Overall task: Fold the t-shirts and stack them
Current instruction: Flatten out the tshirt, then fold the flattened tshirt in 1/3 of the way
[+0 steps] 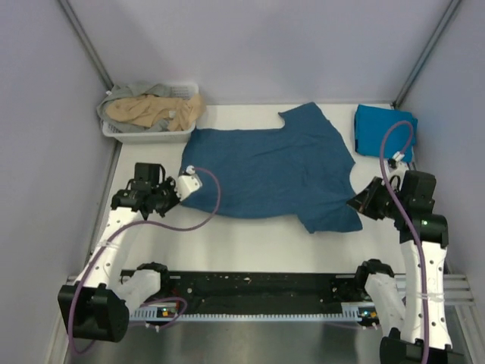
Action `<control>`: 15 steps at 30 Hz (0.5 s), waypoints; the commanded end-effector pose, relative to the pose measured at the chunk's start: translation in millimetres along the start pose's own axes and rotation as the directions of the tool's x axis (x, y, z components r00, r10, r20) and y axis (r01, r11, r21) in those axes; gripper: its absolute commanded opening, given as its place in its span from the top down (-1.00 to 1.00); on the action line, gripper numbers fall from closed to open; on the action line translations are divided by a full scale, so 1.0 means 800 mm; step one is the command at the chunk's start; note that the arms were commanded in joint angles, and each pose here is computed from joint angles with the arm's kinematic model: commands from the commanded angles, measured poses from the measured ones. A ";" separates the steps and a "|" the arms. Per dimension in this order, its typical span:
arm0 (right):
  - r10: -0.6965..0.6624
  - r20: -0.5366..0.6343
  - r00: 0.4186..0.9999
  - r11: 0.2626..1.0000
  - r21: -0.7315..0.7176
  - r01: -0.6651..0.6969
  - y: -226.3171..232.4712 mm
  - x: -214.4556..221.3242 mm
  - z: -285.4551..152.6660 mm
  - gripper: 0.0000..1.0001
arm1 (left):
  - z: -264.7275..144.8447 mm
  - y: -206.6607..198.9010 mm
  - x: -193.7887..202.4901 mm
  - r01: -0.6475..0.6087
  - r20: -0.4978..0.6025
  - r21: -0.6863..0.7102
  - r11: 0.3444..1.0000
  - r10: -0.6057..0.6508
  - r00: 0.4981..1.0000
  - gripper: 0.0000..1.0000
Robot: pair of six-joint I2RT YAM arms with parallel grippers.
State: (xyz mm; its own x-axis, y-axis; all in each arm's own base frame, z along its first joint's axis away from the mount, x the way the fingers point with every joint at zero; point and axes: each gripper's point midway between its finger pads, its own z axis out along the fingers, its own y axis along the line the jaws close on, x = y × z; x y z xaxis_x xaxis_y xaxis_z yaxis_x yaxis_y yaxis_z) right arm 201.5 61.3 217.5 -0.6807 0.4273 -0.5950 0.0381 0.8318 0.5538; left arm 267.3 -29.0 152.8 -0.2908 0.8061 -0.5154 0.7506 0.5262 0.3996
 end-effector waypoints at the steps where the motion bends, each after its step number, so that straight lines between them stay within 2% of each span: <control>1: 0.056 -0.028 0.998 0.998 -0.019 -0.056 -0.002 0.032 -0.003 1.00 | 0.011 -0.087 0.058 0.080 -0.108 0.194 0.978 -0.059 0.992 1.00; 5: 0.091 -0.075 0.993 0.996 -0.012 -0.092 -0.009 0.059 -0.004 1.00 | 0.003 -0.124 0.095 0.120 -0.211 0.245 0.962 -0.068 0.975 1.00; 9: 0.093 -0.101 0.991 0.996 0.009 -0.093 -0.020 0.070 0.004 1.00 | -0.001 -0.130 0.109 0.162 -0.265 0.228 0.960 -0.099 0.959 1.00; 12: 0.093 -0.080 0.992 0.996 -0.009 -0.094 -0.017 0.055 0.013 1.00 | 0.001 -0.118 0.101 0.173 -0.251 0.191 0.966 -0.122 0.960 1.00; 15: 0.105 -0.015 0.994 0.994 -0.011 -0.105 -0.023 0.022 0.036 1.00 | 0.014 -0.083 0.079 0.158 -0.182 0.111 0.981 -0.136 0.974 1.00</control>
State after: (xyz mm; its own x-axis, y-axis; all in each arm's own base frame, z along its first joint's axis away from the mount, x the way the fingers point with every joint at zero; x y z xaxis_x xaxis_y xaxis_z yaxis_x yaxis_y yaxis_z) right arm 168.7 73.4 167.8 -0.7588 0.4700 -0.4509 0.1292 0.7872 0.6031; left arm 168.1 -15.5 65.3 -0.5037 0.7941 -0.3401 0.8110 0.5703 0.1307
